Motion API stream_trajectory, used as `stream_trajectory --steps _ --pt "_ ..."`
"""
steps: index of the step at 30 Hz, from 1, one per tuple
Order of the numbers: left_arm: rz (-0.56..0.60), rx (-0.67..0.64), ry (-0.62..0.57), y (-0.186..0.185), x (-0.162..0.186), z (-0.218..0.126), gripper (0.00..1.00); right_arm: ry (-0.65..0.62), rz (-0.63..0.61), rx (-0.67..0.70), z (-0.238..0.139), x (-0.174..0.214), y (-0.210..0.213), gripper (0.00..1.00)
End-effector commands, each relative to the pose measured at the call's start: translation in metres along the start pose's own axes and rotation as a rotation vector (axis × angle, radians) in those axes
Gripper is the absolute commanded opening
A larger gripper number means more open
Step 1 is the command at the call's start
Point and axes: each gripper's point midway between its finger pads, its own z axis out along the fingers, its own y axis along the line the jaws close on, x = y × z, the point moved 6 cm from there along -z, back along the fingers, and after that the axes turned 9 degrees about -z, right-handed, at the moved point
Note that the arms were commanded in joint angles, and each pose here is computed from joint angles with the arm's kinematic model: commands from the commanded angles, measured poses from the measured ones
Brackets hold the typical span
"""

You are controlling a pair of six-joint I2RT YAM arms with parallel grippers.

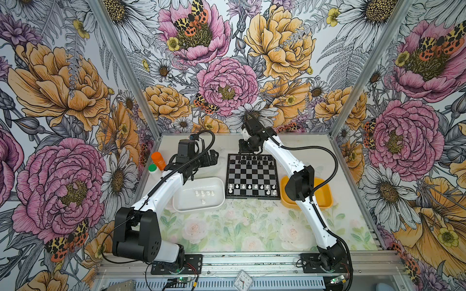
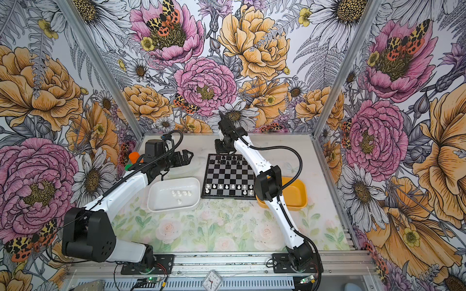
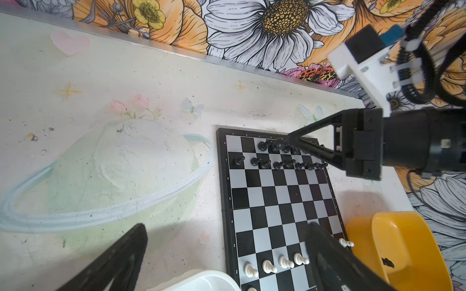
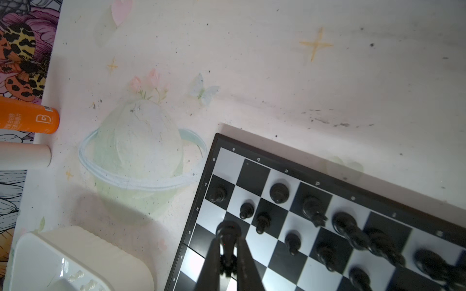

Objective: Set up the chess pieces on the board

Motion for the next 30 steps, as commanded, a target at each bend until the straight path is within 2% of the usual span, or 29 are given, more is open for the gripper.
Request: stream_trajectory --steps 1,14,30 --pt "0.019 0.055 -0.031 -0.009 -0.015 -0.005 0.99 -0.073 -0.045 -0.018 0.014 -0.012 0.008 0.11" --pt "0.002 0.036 -0.042 -0.002 -0.019 -0.008 0.99 -0.151 -0.037 -0.012 0.051 -0.019 0.001 0.14" --pt "-0.011 0.027 -0.036 0.006 -0.024 -0.005 0.99 -0.111 -0.036 -0.024 0.070 -0.007 0.002 0.15"
